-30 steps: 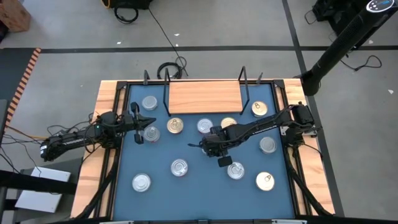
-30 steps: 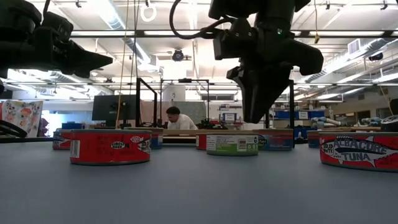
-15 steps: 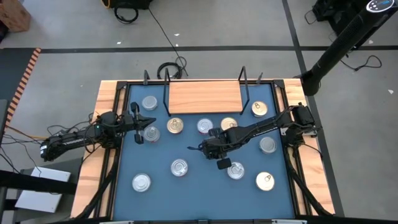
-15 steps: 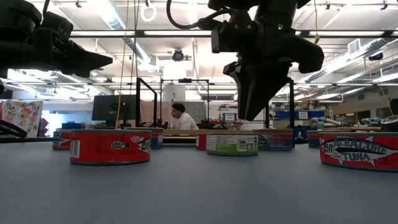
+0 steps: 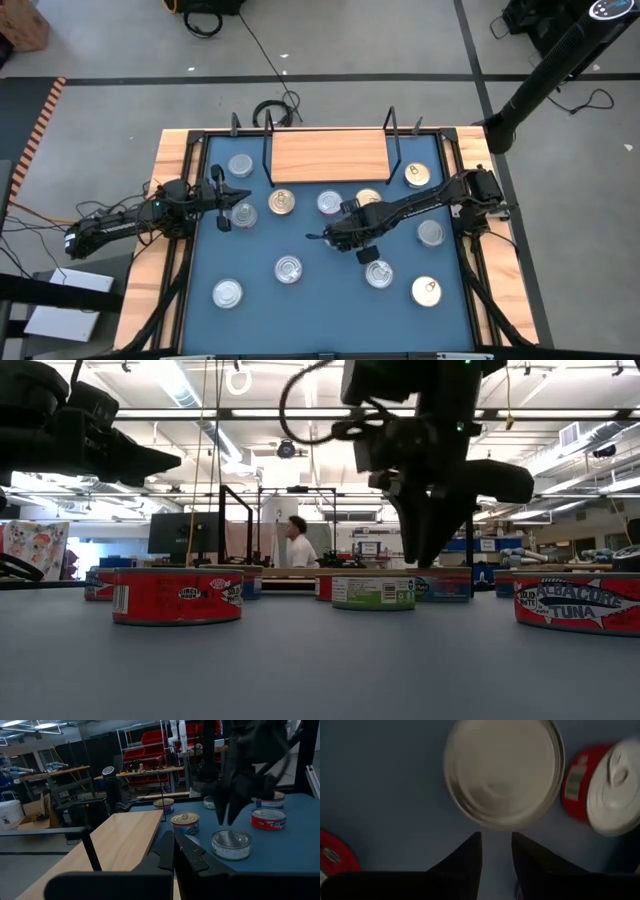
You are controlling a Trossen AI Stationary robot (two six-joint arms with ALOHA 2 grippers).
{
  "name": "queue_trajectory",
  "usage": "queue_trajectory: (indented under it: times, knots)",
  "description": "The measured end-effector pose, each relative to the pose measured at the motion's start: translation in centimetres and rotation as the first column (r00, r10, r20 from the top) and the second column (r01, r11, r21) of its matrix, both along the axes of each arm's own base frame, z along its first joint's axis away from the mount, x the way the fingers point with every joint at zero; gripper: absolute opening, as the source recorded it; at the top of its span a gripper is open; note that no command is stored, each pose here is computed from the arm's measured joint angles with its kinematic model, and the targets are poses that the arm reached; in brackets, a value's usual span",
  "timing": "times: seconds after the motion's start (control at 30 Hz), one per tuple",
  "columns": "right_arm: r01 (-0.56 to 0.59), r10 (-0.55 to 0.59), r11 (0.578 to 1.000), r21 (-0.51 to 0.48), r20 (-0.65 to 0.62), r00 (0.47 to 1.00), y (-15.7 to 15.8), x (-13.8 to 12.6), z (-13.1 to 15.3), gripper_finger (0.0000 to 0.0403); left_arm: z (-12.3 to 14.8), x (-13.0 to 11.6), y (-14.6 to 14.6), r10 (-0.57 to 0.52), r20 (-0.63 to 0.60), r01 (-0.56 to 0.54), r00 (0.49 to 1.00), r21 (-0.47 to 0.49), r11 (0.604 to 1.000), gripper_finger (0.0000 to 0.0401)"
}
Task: Stack canned seafood by type on shelf
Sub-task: Put the green tuna can on the shelf
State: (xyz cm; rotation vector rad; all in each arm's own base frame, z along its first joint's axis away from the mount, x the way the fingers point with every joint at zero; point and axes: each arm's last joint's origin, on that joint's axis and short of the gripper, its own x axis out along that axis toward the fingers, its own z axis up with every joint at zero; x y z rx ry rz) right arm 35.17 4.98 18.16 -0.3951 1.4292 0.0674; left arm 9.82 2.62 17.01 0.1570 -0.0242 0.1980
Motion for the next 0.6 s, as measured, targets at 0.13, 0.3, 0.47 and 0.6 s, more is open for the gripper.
queue_trajectory:
  times: [0.13, 0.3, 0.47, 0.6]
  knots:
    - [0.078, -0.078, 0.995, 0.058, 0.003, 0.997, -1.2, 0.3, -0.1, 0.0097, 0.0, 0.0, 0.0, 0.000, 0.000, 0.000, 1.000, 0.000, 1.000, 0.0005]
    - [0.151, -0.152, 0.979, 0.137, -0.001, 0.988, -2.3, 0.4, -0.2, 0.0058, 0.0, 0.0, 0.0, 0.000, -0.005, 0.000, 1.000, -0.002, 1.000, 0.0005]
    - [0.165, -0.166, 0.962, 0.217, -0.015, 0.986, -2.4, 0.3, -0.7, 0.0022, -0.1, 0.0, 0.0, 0.000, -0.014, 0.000, 1.000, -0.005, 1.000, 0.0005]
    - [0.115, -0.123, 0.942, 0.316, 0.006, 0.992, -1.6, 0.5, -0.8, 0.0007, -0.2, 0.0, 0.0, 0.000, -0.015, 0.000, 1.000, -0.006, 1.000, 0.0005]
